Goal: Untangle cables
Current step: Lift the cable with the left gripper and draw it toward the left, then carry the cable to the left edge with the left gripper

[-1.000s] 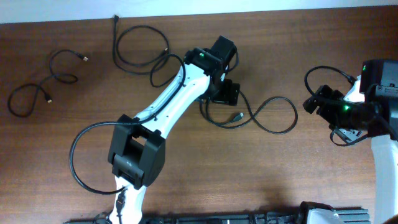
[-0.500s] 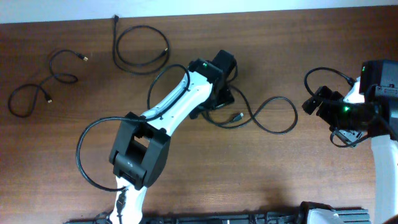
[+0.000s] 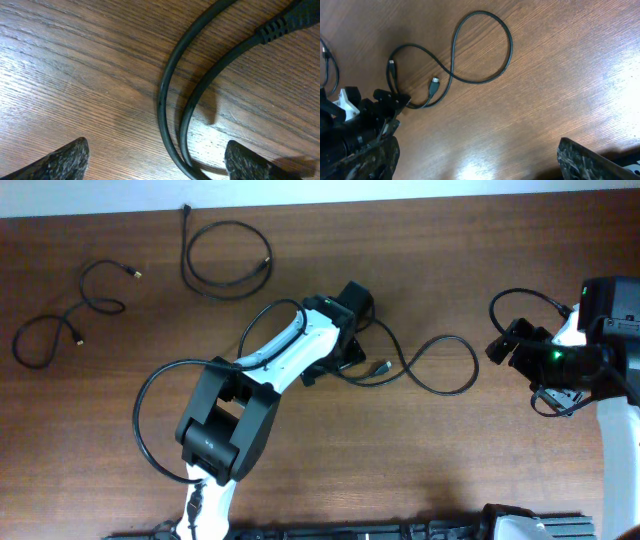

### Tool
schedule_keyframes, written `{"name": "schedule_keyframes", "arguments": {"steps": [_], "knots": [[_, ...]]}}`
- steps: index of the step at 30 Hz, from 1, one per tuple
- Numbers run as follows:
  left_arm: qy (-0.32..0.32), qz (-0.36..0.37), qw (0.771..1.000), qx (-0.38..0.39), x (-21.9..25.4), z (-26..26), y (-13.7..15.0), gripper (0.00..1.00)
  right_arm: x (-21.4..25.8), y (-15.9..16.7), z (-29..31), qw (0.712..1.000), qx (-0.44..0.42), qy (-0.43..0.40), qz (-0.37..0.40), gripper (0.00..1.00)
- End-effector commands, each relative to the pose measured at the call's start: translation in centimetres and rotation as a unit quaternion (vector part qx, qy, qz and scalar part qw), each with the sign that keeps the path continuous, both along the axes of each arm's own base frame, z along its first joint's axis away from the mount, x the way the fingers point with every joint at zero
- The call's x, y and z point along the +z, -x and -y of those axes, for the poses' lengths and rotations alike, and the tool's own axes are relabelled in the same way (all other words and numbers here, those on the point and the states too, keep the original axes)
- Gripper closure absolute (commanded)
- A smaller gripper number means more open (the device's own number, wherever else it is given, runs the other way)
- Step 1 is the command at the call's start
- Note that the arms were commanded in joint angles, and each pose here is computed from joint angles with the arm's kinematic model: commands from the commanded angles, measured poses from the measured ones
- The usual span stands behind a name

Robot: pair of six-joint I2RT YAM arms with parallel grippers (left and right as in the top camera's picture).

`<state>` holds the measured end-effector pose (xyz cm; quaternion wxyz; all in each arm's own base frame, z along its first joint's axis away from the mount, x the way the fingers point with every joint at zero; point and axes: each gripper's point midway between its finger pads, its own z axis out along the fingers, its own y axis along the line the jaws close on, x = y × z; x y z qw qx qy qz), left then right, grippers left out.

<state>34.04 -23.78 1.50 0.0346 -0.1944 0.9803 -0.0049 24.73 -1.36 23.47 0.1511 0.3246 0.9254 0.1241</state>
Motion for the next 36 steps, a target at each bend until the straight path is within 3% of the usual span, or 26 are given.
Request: {"name": "schedule_keyframes", "arguments": {"steps": [1,18,19,21,29,36], "knots": [[-0.016,0.004,1.000,0.008,-0.5,-0.5,-0.1,0.13,-0.4,0.1,0.4,1.000,-0.004,0.007,-0.006,0.01],[-0.030,-0.023,0.999,0.010,-3.1,-0.8,0.5,0.14,-0.4,0.1,0.4,1.000,-0.004,0.007,-0.006,0.01],[-0.028,-0.024,0.999,0.010,-3.2,-0.6,0.5,0.21,-0.4,0.1,0.4,1.000,-0.004,0.007,-0.006,0.01],[-0.024,-0.023,0.999,0.009,-3.2,-0.4,0.5,0.43,-0.4,0.1,0.4,1.000,-0.004,0.007,-0.006,0.01],[-0.025,-0.021,0.999,0.009,-3.2,-0.4,0.5,1.00,-0.4,0.1,0.4,1.000,-0.004,0.007,-0.006,0.01],[-0.045,-0.020,0.998,0.032,-1.1,-2.6,-0.6,1.00,-0.4,0.1,0.3,1.000,-0.004,0.007,-0.006,0.01]]}}
